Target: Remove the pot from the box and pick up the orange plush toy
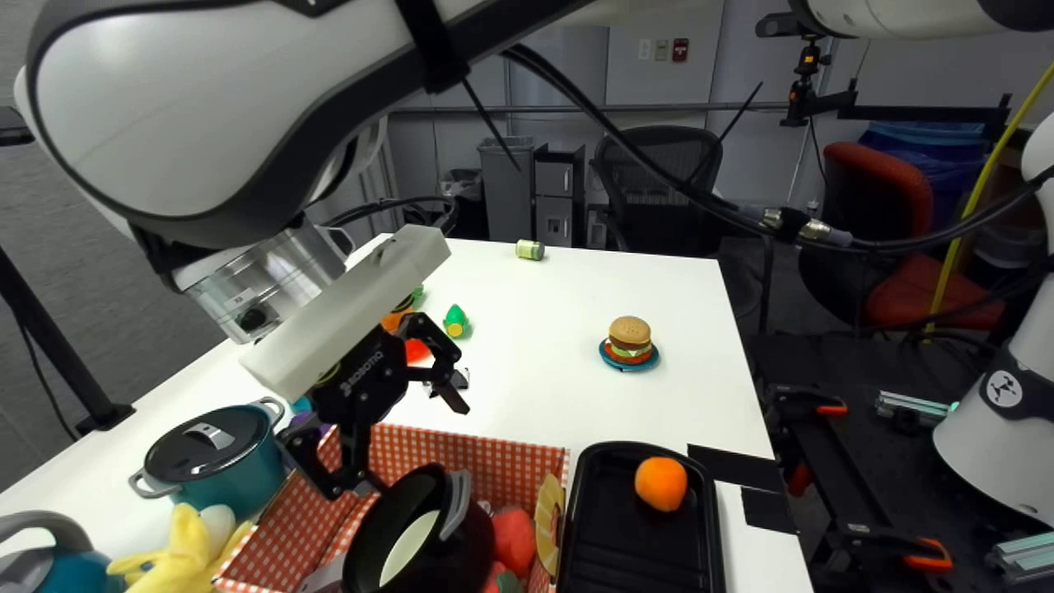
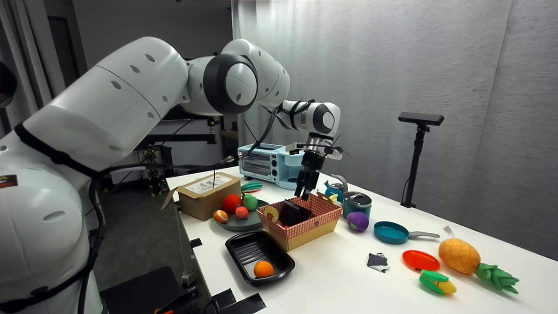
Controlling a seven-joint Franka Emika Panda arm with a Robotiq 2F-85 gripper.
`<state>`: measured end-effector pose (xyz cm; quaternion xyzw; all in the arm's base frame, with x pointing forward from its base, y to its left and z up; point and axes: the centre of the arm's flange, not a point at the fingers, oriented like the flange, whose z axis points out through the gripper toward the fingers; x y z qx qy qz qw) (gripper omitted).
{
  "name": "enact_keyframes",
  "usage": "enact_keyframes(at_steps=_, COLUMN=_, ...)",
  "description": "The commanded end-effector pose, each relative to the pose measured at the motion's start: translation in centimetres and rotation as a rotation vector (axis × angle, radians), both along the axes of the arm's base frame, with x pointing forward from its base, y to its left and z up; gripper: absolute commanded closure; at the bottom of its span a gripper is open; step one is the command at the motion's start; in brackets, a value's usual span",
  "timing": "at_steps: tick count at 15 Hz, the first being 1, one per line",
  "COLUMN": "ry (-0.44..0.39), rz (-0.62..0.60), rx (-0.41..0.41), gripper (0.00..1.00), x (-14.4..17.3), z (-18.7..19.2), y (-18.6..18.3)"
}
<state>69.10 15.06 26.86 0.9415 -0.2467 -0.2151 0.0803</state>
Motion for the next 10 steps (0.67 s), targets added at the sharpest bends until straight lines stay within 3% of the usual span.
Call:
enact_keyframes(at_steps=1, ry=0.029, rz=-0.035, rx=0.052, gripper=0.00, x=0.4, z=-1.0, y=-0.4)
enact_keyframes(at_steps=10, ry=0.006, rz=-0.078, rx=0.157, gripper=0.00, x=1.8, z=-4.0, y=-2.7)
